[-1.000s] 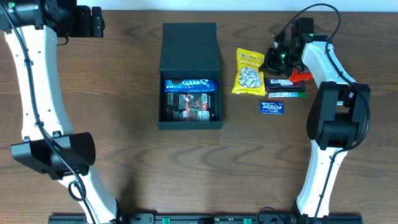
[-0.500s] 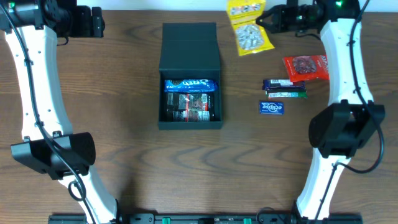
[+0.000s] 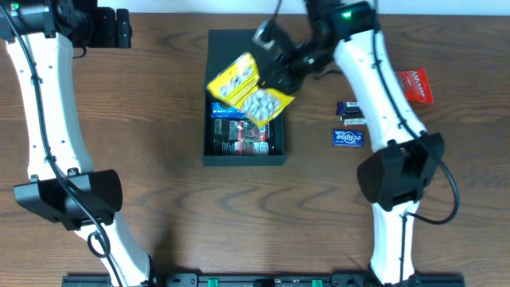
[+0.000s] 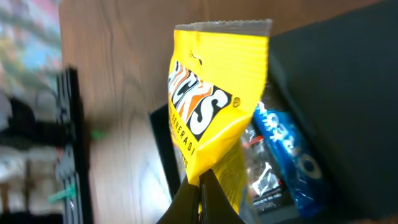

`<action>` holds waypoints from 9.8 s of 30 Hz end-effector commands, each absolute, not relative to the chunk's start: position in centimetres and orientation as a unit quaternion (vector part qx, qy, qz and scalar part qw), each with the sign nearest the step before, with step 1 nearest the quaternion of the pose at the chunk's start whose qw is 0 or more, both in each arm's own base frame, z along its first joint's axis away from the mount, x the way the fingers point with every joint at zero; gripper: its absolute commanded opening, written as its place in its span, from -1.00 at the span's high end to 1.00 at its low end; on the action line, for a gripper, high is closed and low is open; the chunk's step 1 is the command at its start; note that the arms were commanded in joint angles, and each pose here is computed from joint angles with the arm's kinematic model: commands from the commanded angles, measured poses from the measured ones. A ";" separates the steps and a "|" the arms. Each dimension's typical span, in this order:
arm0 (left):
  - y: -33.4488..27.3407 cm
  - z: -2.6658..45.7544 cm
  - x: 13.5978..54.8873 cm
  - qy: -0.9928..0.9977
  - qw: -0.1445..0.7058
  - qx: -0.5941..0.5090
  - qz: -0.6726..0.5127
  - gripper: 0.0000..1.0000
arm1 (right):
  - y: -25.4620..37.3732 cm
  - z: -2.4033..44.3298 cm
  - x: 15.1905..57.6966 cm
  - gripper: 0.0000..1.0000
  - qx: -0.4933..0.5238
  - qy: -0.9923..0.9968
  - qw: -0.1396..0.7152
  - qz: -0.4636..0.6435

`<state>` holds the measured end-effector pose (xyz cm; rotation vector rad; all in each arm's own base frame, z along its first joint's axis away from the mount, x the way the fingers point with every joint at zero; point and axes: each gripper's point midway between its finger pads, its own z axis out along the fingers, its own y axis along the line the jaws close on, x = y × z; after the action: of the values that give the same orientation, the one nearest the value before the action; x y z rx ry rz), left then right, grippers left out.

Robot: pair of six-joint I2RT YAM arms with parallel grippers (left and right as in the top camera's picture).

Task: Pack container
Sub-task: 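Lift the yellow bag and carry it left over the black box, then lower the yellow bag into the box, release, and withdraw right, then reach the right gripper to the red HACKS bag and grasp it, then carry the red bag left and lower it into the box, then release the red bag and press it flat with the right gripper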

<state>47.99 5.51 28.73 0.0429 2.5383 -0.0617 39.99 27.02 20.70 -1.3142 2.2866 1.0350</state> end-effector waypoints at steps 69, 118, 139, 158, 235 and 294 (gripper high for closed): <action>5.6 29.6 47.4 0.953 0.303 0.023 -0.018 -0.91 | 30.4 3.7 37.2 0.97 -0.480 0.847 -0.004 0.230; 5.5 29.2 46.8 0.957 0.289 0.022 -0.020 -0.91 | -10.0 6.3 46.8 -0.76 0.443 0.860 0.098 0.231; 5.6 29.3 47.0 0.955 0.294 0.022 -0.019 -0.91 | -11.2 1.5 48.8 -0.43 0.478 0.839 0.131 0.223; 5.6 29.3 47.0 0.955 0.294 0.022 -0.019 -0.91 | -10.8 4.1 51.5 0.97 0.439 0.841 0.172 0.266; 11.4 30.8 46.9 0.934 0.342 -0.051 -0.090 -0.91 | 28.5 13.4 35.1 0.97 0.414 0.793 0.169 0.413; 11.0 30.8 46.7 0.934 0.338 -0.052 -0.101 -0.91 | 28.9 7.2 34.8 0.77 -0.199 0.915 0.240 0.254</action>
<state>47.22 11.43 29.87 -0.1332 2.4509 -0.2489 35.19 28.29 6.84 -0.4059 2.5135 0.7069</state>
